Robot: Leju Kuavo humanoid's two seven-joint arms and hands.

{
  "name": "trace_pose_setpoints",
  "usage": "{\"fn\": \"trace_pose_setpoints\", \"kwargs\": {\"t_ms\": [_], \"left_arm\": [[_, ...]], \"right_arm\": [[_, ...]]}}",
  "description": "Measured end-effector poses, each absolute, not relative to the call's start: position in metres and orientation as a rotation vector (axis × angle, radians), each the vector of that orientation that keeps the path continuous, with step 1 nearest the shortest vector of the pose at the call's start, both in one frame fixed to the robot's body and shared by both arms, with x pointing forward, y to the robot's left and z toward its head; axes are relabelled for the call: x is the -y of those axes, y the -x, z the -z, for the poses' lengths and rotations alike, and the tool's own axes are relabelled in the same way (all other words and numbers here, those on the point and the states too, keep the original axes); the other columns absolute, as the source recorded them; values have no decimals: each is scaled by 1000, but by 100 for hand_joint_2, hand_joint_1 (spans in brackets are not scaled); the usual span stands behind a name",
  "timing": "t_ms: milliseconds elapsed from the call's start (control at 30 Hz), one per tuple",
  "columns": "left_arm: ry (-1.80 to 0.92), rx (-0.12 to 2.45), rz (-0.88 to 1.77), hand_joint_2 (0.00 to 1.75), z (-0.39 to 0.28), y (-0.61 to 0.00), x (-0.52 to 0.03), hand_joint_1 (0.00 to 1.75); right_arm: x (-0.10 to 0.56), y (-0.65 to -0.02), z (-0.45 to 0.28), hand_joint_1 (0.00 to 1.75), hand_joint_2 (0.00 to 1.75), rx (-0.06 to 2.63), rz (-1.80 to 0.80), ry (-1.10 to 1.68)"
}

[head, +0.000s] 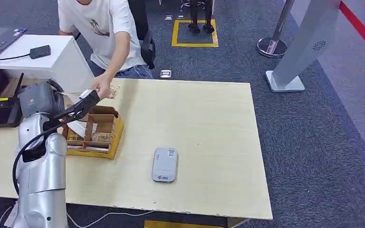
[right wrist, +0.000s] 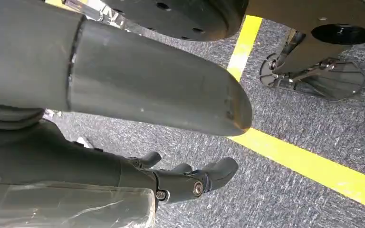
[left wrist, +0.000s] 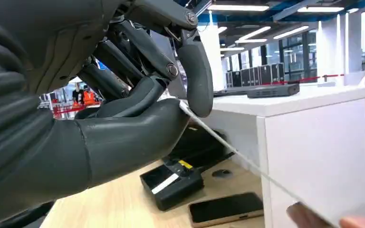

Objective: Pass the card to the sensor for recognition and then transmit it.

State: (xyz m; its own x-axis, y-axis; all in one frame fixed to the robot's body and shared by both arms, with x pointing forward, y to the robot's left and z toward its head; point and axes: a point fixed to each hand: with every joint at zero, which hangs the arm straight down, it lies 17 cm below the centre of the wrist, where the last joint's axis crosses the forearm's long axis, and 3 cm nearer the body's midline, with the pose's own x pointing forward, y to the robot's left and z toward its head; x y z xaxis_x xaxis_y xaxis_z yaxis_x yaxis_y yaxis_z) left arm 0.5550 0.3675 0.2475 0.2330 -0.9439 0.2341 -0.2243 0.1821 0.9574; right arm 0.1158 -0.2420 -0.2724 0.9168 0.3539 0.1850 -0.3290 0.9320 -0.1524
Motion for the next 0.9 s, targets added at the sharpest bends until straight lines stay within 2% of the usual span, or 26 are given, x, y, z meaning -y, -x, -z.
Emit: {"fn": "trace_pose_setpoints", "kwargs": {"t_ms": [167,200,900], "left_arm": [[-1297,1238,756,175,-243,-555,-371,175],[-1296,1236,754,0,-243,-555,-372,0],[-1296,1258,739,0,-245,-555,-371,0]], "right_arm": [[242,-116,272,0,0,211,-352,119],[242,-116,272,0,0,211,-352,119],[242,-114,273,0,0,209,-352,118]]}}
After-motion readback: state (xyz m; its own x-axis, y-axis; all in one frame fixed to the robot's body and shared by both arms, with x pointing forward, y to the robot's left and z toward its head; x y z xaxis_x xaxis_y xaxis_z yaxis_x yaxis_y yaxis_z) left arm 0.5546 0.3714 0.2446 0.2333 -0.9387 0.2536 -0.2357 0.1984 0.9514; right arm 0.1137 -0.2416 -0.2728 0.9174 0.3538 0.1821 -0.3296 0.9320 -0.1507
